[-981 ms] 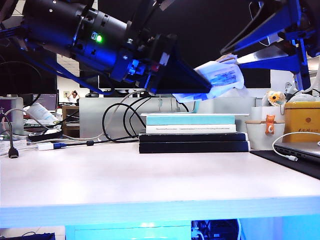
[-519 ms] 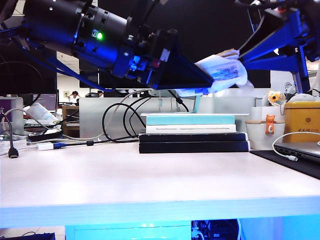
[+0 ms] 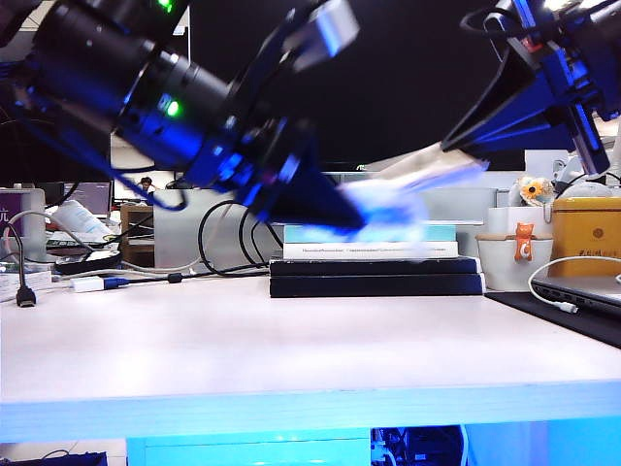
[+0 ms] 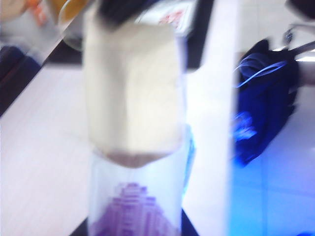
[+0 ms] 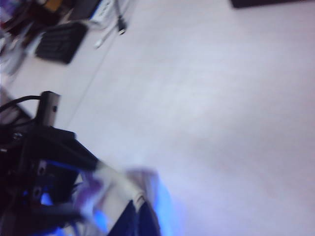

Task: Pick up a packet of tissues from the table with the left hand, then take a tissue from it with the right hand.

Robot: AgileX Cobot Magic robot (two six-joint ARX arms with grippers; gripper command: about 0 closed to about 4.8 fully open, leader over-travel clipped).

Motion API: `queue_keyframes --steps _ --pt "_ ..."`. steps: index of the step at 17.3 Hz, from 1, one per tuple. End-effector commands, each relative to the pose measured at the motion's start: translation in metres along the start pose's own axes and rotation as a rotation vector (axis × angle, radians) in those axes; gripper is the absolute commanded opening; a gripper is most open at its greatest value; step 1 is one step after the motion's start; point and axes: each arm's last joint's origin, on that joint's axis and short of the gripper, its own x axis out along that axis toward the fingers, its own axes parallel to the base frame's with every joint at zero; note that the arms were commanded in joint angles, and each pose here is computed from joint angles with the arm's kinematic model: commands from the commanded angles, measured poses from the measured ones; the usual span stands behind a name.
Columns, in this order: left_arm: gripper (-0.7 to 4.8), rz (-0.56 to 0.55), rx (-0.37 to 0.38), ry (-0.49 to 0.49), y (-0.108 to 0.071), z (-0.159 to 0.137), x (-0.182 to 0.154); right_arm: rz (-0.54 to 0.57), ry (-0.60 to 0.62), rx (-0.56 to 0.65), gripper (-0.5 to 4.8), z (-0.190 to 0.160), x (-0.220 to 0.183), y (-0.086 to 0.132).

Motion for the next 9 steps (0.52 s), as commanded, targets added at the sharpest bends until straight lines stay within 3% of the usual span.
queue_keyframes --steps 1,6,9 --pt "1.68 0.111 -0.056 0.095 0.022 -0.015 -0.010 -0.066 -0.064 -0.034 -0.06 0.006 -0.001 0.000" --pt "1.68 0.207 -0.120 0.135 0.044 -0.028 -0.020 -0.098 -0.060 -0.021 -0.06 0.006 0.011 -0.013" --pt "1.68 0.190 -0.123 0.117 0.047 -0.029 -0.022 -0.123 -0.018 0.015 -0.06 0.002 0.029 -0.033"
